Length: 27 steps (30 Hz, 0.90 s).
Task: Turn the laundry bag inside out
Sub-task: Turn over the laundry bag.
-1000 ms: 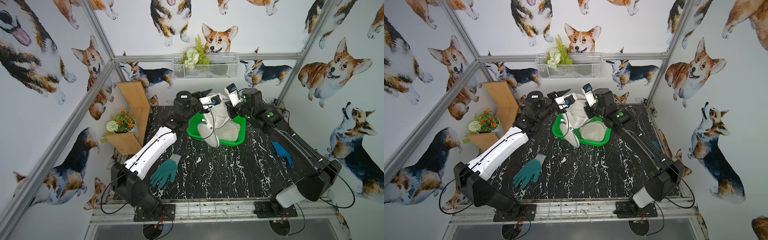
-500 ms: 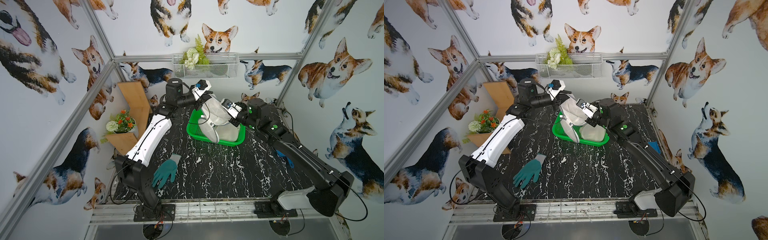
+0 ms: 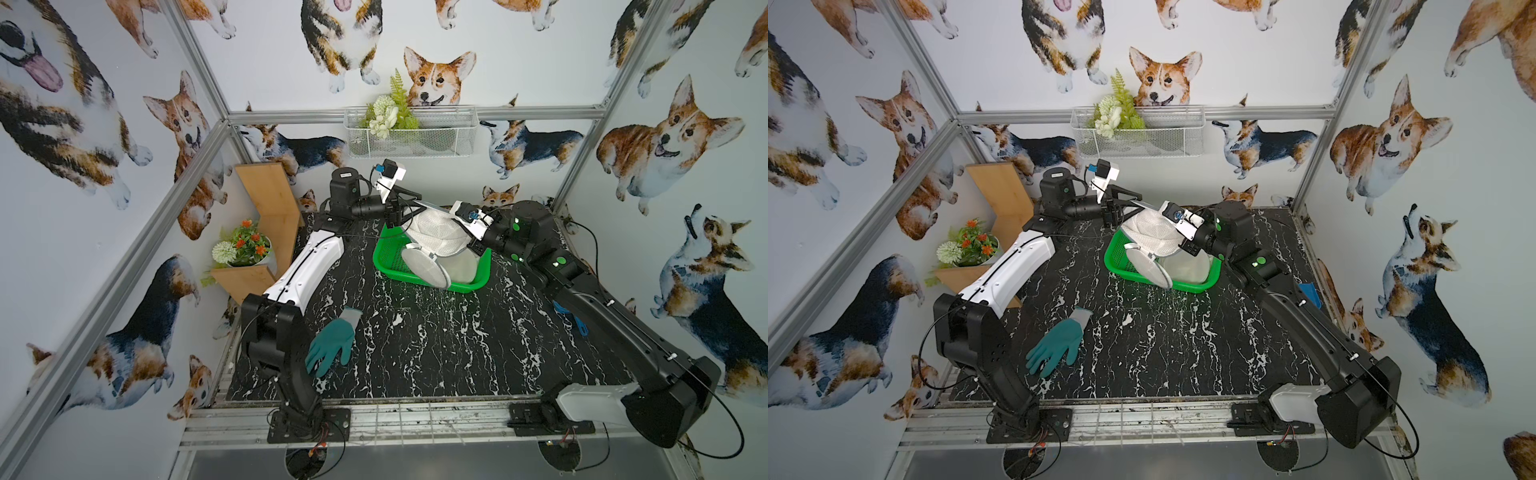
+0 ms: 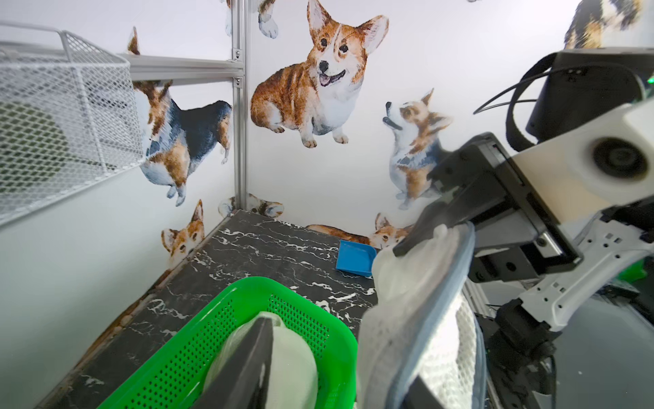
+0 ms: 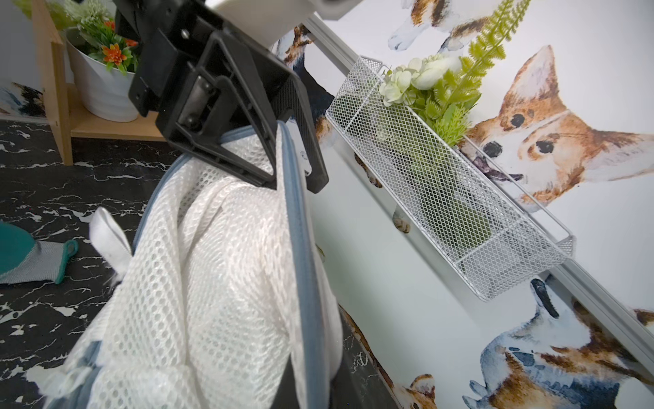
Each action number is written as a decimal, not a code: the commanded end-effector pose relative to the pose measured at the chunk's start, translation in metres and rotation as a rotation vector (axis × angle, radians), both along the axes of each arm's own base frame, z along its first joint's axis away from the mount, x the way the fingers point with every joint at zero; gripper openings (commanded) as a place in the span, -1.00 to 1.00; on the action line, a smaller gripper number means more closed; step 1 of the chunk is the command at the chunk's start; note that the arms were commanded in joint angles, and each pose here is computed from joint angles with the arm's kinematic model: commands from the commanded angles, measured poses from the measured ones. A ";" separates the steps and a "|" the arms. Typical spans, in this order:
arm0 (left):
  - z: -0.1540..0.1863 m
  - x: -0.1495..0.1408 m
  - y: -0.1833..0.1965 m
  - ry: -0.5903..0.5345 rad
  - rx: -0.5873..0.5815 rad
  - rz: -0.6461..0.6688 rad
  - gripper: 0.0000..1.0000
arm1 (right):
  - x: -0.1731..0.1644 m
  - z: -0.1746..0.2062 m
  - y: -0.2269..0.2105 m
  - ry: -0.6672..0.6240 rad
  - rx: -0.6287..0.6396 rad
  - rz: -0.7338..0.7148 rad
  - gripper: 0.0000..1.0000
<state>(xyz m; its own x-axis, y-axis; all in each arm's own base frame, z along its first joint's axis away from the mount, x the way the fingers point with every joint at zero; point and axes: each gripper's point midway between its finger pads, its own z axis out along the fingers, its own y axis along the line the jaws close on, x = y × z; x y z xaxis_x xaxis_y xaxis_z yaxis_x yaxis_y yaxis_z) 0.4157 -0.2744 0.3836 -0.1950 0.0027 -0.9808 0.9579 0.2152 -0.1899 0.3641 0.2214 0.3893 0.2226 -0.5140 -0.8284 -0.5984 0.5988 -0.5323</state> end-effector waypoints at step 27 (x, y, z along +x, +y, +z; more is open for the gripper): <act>-0.040 -0.007 0.016 0.316 -0.177 -0.047 0.32 | 0.015 0.079 -0.011 0.013 0.723 0.134 -1.00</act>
<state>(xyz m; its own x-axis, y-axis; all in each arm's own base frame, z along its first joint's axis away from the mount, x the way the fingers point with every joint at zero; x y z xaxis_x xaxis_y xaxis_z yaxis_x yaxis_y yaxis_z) 0.4115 -0.2602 0.3347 -0.5072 -0.1084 -0.8550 0.8426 0.1463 -0.5183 0.3865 0.2177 0.4098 0.0995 -0.0228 -0.9948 -0.6957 0.7132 -0.0859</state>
